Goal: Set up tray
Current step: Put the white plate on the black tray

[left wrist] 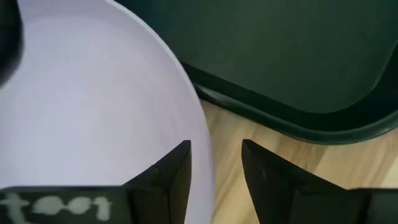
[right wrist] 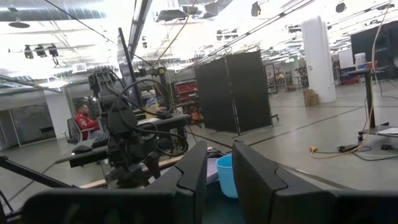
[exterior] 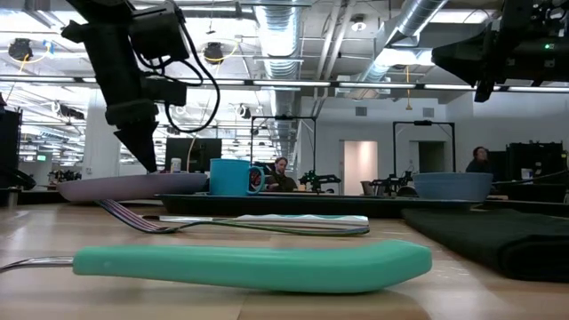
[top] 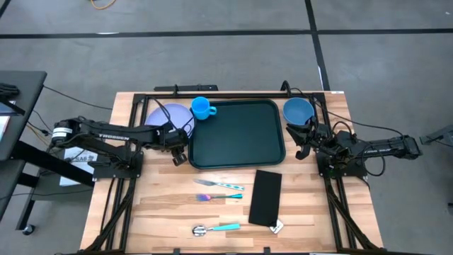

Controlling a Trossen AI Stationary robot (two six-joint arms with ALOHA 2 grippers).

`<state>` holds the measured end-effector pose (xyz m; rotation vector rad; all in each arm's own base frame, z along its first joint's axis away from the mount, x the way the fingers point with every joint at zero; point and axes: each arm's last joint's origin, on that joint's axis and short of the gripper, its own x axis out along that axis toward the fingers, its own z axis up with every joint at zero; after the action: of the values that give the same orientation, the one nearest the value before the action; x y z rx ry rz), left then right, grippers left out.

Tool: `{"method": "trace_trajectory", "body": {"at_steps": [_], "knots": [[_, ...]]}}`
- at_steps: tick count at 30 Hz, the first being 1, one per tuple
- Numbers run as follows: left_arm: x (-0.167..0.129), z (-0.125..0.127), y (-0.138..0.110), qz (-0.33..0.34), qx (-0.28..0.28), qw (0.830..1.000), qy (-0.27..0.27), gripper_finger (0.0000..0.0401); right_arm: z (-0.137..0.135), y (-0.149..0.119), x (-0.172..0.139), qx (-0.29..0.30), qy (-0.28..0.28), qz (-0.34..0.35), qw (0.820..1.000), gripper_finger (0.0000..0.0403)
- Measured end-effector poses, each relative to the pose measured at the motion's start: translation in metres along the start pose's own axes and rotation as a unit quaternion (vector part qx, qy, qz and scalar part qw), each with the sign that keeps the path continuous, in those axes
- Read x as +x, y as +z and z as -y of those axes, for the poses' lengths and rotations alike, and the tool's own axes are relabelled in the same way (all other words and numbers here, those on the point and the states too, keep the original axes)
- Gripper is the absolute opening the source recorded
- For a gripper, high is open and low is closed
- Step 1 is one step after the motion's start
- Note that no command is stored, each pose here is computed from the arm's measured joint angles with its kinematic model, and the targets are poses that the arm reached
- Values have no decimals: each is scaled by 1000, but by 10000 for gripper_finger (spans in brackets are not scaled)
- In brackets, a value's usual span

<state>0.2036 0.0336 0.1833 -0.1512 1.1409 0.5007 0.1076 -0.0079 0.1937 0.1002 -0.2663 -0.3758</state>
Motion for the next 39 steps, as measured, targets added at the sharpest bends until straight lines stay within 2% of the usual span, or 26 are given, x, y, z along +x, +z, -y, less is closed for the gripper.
{"method": "trace_trajectory", "body": {"at_steps": [4, 9, 31, 39], "knots": [[0, 0, -1, -7, 6, 1000, -10, 130, 0, 0, 0, 0, 0, 0, 1000, 68], [0, -1, -2, -7, 10, 1000, 12, 130, 0, 0, 0, 0, 0, 0, 1000, 68], [-1, 3, -4, -8, 21, 1000, 17, 130, 0, 0, 0, 1, 0, 0, 1000, 68], [17, 8, -5, -49, 33, 998, 25, 130, 0, 0, 0, 1, 0, 0, 1000, 68]]}}
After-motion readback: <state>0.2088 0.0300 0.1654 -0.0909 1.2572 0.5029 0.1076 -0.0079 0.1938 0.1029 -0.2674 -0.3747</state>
